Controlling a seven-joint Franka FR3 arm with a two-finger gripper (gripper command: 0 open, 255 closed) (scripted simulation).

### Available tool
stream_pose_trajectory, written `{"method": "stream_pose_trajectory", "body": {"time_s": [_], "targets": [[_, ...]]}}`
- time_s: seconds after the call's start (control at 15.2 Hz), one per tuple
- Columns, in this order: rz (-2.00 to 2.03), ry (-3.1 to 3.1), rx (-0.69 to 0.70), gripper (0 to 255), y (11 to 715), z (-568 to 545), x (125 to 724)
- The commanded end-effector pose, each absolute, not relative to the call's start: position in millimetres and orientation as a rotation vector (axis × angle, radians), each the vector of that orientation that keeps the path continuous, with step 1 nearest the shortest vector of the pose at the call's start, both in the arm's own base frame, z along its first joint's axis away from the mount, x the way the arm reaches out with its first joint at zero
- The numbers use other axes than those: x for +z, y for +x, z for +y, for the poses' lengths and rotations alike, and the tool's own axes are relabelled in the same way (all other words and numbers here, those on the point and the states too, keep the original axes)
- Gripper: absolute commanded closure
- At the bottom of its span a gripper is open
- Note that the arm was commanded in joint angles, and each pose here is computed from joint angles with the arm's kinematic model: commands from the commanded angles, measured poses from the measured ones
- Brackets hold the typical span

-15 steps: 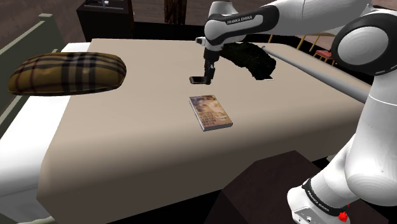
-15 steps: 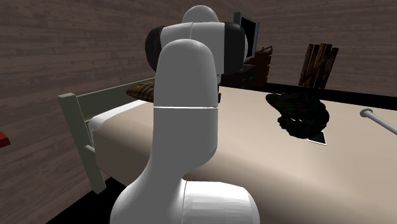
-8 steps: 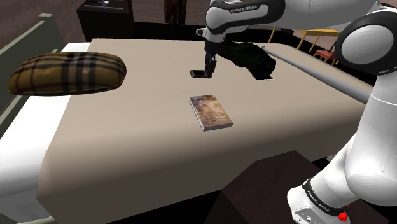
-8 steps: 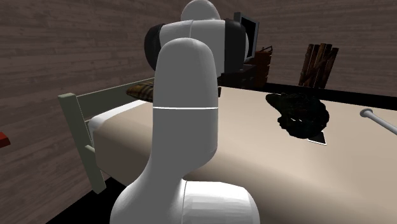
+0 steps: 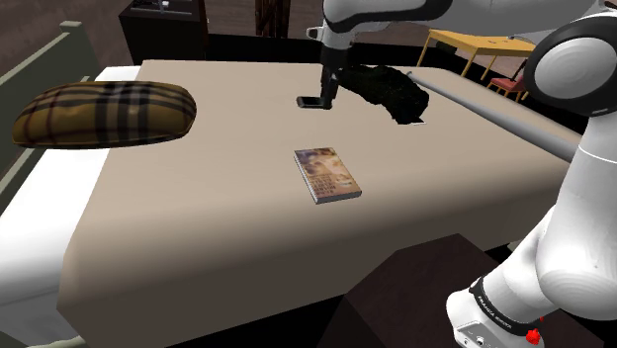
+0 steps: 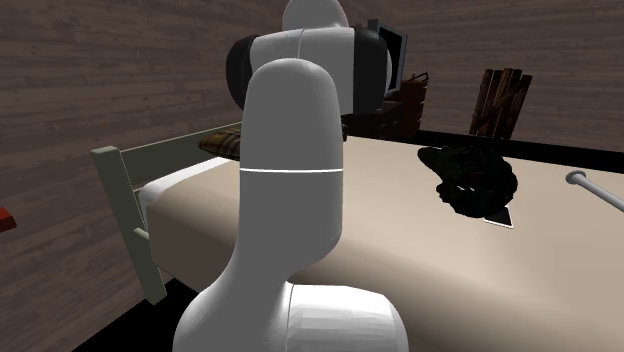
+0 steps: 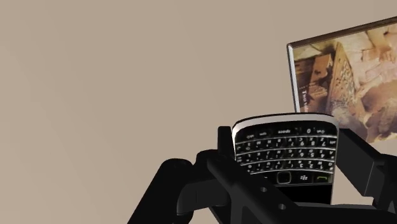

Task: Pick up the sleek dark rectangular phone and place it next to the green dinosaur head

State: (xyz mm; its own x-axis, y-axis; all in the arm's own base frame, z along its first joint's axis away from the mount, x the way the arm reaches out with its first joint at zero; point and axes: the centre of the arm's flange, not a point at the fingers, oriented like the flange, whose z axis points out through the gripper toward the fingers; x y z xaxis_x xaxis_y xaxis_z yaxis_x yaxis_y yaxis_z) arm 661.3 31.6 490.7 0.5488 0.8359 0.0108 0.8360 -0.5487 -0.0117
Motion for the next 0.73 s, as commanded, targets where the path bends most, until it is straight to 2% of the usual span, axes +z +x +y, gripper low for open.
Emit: {"method": "stream_pose_trajectory", "body": {"time_s": [0.0,0.66], "targets": [[-1.485,-2.751,-0.006,255,661.0,30.6,501.0],[-1.485,-2.751,-0.006,255,661.0,30.6,553.8]]}}
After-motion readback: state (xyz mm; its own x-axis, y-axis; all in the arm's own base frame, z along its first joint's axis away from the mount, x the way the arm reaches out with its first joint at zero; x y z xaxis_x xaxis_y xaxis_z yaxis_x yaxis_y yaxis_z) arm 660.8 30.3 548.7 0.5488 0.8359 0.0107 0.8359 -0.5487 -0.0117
